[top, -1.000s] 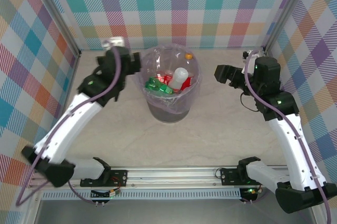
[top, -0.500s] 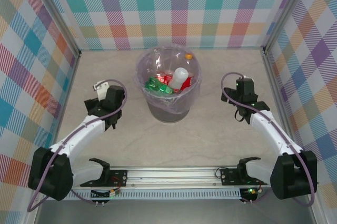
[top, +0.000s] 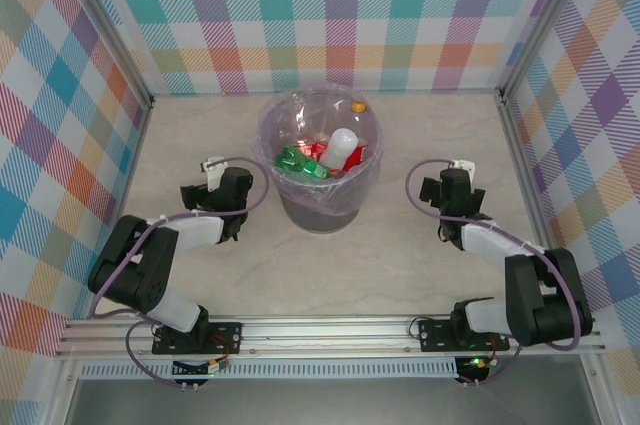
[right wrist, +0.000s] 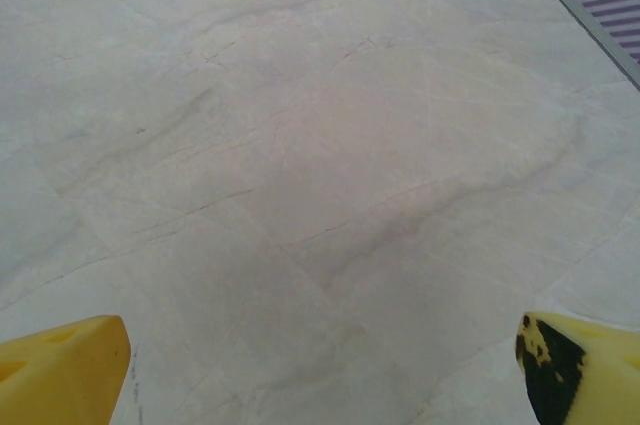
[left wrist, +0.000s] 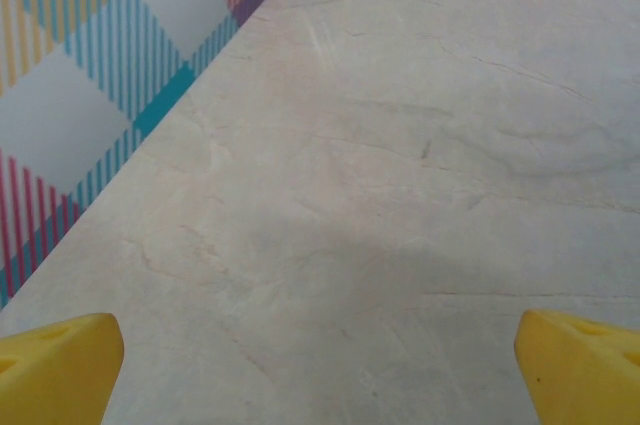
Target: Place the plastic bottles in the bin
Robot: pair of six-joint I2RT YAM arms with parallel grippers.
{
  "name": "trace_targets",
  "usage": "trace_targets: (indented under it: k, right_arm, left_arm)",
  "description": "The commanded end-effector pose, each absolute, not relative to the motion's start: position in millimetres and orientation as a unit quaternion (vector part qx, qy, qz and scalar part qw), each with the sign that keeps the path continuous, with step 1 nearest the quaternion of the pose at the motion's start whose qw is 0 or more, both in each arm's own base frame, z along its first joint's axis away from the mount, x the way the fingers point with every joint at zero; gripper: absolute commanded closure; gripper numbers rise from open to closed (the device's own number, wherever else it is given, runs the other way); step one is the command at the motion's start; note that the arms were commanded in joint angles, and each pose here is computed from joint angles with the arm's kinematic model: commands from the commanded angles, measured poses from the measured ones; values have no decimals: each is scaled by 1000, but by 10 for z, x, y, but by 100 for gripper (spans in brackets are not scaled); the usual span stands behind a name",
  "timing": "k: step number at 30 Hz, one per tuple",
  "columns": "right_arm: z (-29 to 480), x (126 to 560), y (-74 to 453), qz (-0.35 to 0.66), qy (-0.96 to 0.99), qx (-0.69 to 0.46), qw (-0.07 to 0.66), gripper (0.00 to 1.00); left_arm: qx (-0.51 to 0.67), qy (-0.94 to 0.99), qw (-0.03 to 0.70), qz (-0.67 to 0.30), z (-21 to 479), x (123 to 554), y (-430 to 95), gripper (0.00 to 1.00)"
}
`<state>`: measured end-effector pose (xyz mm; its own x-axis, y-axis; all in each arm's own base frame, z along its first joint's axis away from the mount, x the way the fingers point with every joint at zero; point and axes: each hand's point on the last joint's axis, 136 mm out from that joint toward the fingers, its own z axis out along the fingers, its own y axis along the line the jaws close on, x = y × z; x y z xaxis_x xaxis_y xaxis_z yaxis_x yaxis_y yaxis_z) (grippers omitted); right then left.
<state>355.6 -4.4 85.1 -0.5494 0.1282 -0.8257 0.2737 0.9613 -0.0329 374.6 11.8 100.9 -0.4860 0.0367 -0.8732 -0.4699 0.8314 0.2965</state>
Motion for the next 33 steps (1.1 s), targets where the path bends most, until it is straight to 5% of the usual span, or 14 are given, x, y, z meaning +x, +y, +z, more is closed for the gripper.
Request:
trace_targets:
  k: [1,33]
  right_arm:
    - [1096,3869,-18,-89,841,83,528,1]
    - [937,3954,115,-3,816,18,578,1]
  left_arm:
    - [-126,795,549,224,1166,3931,146,0]
    - [-98,811,568,102,1006,3919,85,0]
